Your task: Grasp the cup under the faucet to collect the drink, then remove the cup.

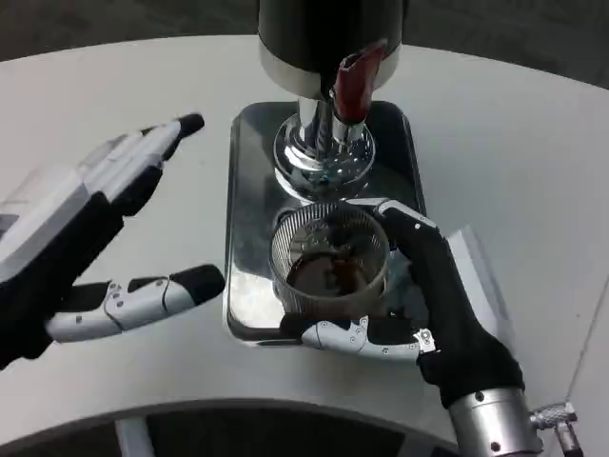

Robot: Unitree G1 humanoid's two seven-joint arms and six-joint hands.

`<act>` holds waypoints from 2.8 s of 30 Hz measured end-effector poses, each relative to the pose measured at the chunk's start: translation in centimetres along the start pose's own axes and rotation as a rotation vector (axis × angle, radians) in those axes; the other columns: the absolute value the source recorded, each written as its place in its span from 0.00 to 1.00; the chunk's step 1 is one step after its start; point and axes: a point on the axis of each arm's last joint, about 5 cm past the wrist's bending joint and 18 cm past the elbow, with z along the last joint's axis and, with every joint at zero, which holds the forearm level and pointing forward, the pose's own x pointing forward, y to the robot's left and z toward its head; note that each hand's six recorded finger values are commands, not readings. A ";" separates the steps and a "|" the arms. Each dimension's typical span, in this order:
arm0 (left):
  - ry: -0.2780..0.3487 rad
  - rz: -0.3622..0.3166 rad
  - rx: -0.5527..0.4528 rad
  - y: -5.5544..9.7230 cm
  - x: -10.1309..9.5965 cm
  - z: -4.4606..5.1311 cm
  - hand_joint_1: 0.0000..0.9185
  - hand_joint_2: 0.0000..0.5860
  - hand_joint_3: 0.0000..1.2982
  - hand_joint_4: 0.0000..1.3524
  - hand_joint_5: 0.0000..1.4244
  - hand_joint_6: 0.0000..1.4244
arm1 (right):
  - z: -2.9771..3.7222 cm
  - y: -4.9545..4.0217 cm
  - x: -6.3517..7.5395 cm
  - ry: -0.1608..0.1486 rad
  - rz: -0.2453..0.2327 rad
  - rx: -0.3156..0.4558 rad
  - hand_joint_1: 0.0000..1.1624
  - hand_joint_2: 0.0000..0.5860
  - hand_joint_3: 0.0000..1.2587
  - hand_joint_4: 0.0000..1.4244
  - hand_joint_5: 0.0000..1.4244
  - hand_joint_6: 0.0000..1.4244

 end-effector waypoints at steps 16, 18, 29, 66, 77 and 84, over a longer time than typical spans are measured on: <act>0.059 -0.273 0.171 -1.5 -1.9 2.25 0.00 0.10 0.00 0.00 0.00 0.00 | 1.93 -2.74 -1.2 -0.059 0.047 0.021 0.95 0.21 0.53 0.59 0.65 0.90; 0.061 -0.268 0.180 -1.9 -2.3 2.61 0.00 0.09 0.00 0.00 0.00 0.00 | 2.24 -3.17 -1.4 -0.068 0.057 0.030 0.95 0.21 0.53 0.59 0.65 0.90; 0.042 -0.111 0.228 -2.7 -4.0 4.14 0.00 0.08 0.00 0.00 0.00 0.00 | 4.21 -5.13 -3.4 -0.072 0.123 0.067 0.95 0.21 0.53 0.60 0.65 0.91; 0.030 -0.108 0.222 -4.3 -5.0 6.81 0.00 0.07 0.00 0.00 0.00 0.00 | 6.34 -7.19 -6.5 -0.022 0.186 0.117 0.95 0.21 0.54 0.60 0.66 0.92; 0.041 -0.119 0.220 -4.5 -4.9 6.82 0.00 0.07 0.00 0.00 0.00 0.00 | 6.54 -7.02 -6.3 -0.051 0.191 0.119 0.95 0.21 0.55 0.62 0.66 0.92; 0.053 -0.115 0.214 -4.5 -4.9 6.78 0.00 0.07 0.00 0.00 0.00 0.00 | 6.57 -7.03 -6.2 -0.056 0.190 0.118 0.95 0.21 0.55 0.62 0.66 0.92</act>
